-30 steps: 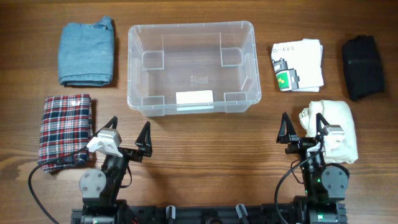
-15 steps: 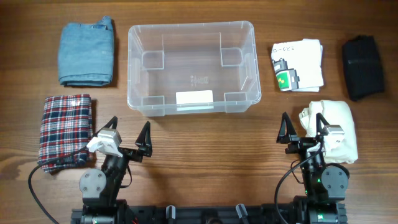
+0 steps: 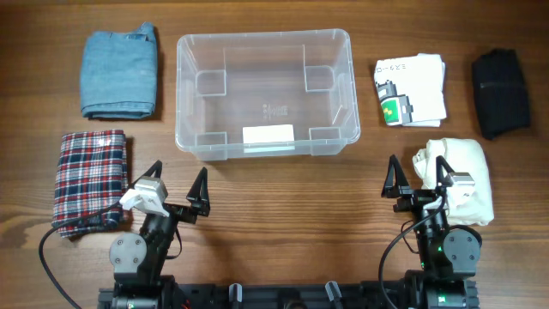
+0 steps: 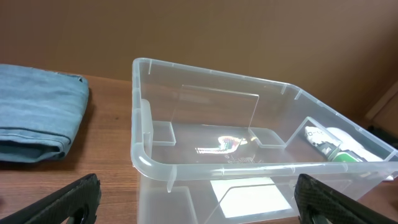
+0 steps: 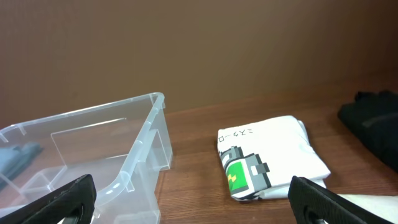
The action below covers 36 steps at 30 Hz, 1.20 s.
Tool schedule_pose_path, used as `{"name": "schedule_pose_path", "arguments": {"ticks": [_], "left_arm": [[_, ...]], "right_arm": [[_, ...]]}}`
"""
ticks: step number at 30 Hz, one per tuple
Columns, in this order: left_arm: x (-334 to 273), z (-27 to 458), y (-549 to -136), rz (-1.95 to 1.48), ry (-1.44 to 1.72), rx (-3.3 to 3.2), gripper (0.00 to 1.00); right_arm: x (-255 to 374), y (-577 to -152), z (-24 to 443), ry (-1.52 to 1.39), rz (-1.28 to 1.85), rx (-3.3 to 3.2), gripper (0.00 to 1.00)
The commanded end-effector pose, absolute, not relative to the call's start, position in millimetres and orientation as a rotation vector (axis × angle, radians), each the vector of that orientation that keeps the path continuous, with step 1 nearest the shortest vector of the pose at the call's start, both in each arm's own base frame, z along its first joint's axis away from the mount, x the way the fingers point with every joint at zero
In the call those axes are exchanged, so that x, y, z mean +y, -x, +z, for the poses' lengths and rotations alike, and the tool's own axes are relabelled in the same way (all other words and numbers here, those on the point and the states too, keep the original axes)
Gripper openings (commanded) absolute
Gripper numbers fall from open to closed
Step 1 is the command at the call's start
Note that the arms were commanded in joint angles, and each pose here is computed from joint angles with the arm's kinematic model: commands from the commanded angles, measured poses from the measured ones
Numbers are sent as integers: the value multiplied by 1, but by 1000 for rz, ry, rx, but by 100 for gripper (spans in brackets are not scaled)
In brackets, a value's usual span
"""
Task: Pack container
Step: 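Raise the right gripper and move it toward the black garment, then lower the right gripper onto the black taped garment and grasp it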
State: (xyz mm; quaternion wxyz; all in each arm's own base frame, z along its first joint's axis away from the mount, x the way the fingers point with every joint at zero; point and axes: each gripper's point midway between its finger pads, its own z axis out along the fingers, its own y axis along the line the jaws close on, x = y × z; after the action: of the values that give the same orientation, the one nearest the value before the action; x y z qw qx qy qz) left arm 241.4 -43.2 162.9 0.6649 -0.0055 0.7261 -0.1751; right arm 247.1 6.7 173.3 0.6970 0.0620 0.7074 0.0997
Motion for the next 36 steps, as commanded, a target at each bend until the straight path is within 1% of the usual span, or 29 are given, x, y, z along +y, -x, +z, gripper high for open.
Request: {"name": "schedule_pose_path", "arguments": {"ticks": [1,3,5,9,10,13,17,19,21,26,31,35,36], "left_arm": [[-40,161,-242,-370,8,1643,100],[-40,161,-242,-370,8,1643,100],[-40,161,-242,-369,8,1643,100],[-40,161,-242,-369,8,1643,100],[-40,161,-242,-370,8,1643,100],[-40,160,-242,-370,8,1643,100],[-40,161,-242,-369,8,1643,100],[-40,161,-242,-370,8,1643,100],[-40,161,-242,-370,8,1643,100],[-40,161,-242,-370,8,1643,100],[-40,161,-242,-370,8,1643,100],[-40,161,-242,-370,8,1643,100],[-40,161,-242,-370,8,1643,100]], "right_arm": [[10,-247,174,-110,222,1577,100],[11,-247,174,-124,241,1576,100],[11,-247,175,-198,316,1565,100],[11,-246,195,-377,534,1467,100],[16,-245,202,-369,578,1442,100],[37,-235,237,-179,624,1355,100],[39,-220,286,-95,572,1263,100],[36,-214,310,-56,486,1245,100],[25,-218,323,-55,347,1306,100],[-10,-251,328,-113,42,1608,100],[-31,-286,335,-113,-90,1869,100],[-42,-307,310,6,-55,2142,100],[-56,-313,294,-38,-27,2242,100]]}}
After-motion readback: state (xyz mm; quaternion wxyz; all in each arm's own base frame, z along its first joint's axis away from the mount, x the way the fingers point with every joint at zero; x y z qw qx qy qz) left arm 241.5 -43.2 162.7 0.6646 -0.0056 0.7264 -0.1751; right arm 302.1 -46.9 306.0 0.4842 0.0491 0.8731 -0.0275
